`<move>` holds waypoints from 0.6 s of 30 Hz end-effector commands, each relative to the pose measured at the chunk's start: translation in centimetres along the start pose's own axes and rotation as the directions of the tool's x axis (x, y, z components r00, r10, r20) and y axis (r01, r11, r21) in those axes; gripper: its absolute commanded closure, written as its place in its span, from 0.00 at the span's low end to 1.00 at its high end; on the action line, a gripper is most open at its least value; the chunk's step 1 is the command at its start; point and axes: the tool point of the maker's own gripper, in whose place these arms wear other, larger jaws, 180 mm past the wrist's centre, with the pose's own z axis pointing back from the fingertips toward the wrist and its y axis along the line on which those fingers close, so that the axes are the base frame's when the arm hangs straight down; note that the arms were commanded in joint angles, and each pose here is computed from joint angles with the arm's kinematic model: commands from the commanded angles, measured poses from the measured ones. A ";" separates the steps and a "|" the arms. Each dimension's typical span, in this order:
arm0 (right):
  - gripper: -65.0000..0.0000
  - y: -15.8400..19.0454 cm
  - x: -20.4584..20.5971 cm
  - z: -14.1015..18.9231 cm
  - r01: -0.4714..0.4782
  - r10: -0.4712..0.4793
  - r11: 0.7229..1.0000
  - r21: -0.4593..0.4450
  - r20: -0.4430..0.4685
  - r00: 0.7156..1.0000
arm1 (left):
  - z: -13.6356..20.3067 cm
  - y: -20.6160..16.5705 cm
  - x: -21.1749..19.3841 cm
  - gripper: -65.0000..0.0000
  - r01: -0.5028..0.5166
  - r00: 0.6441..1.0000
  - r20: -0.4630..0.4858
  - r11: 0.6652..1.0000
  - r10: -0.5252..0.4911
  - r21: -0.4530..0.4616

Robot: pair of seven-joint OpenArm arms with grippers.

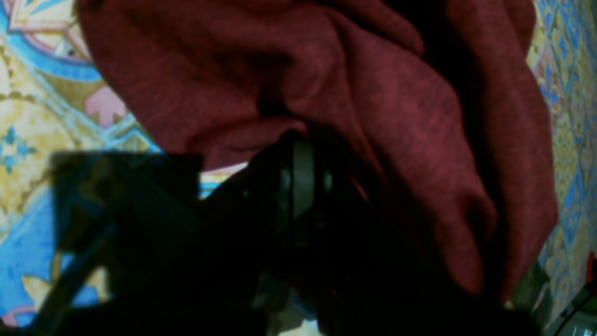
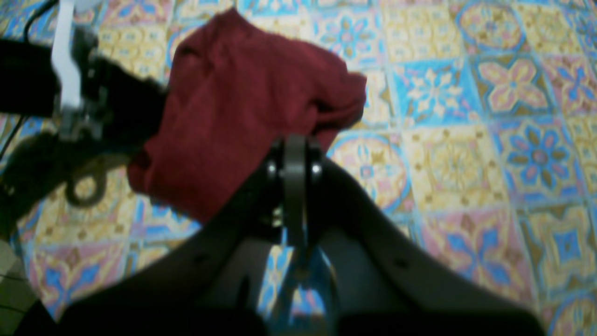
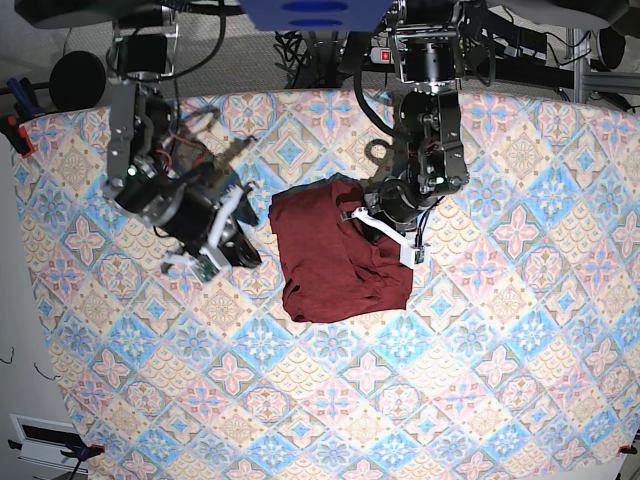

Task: Layout the t-shirt on the table in an organized manner, then fold the t-shirt properly
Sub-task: 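Grasp the bundle with both grippers and drag it toward the right arm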

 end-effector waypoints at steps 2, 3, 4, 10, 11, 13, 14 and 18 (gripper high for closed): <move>1.00 -0.3 1.9 0.4 -0.019 0.019 1.000 -0.005 0.062 0.998 | -0.6 -1.3 -1.2 1.00 0.031 0.997 -0.064 0.999 -0.032 -0.018; 1.00 -0.1 1.8 0.3 -0.018 0.018 1.000 -0.001 0.059 0.998 | -0.7 -1.8 -1.5 1.00 0.043 0.996 -0.073 0.999 -0.045 -0.027; 1.00 -0.1 1.9 0.3 -0.019 0.019 1.000 -0.002 0.061 0.998 | -0.8 -2.1 -1.7 1.00 0.049 0.996 -0.078 0.998 -0.052 -0.032; 1.00 2.8 2.0 -1.0 -0.053 0.049 0.995 0.086 0.052 0.997 | 0.2 -0.8 -0.7 1.00 0.019 0.999 -0.040 1.000 -0.019 -0.005; 1.00 3.8 1.9 -1.4 -0.061 0.056 0.992 0.113 0.048 0.997 | 0.9 -0.3 -0.6 1.00 0.012 1.000 -0.022 1.000 -0.012 0.006; 1.00 5.1 1.6 -2.0 -0.066 0.061 0.986 0.152 0.037 0.997 | 2.5 0.8 0.5 1.00 0.032 0.999 0.025 0.999 -0.033 0.033; 1.00 5.8 1.5 -2.6 -0.059 0.054 0.984 0.170 0.034 0.998 | 3.4 1.5 1.0 1.00 0.050 0.998 0.045 0.997 -0.052 0.052; 1.00 8.3 3.0 -5.6 -0.064 0.056 0.974 0.217 0.044 0.997 | 7.3 4.6 2.5 1.00 0.095 0.987 0.112 0.986 -0.111 0.140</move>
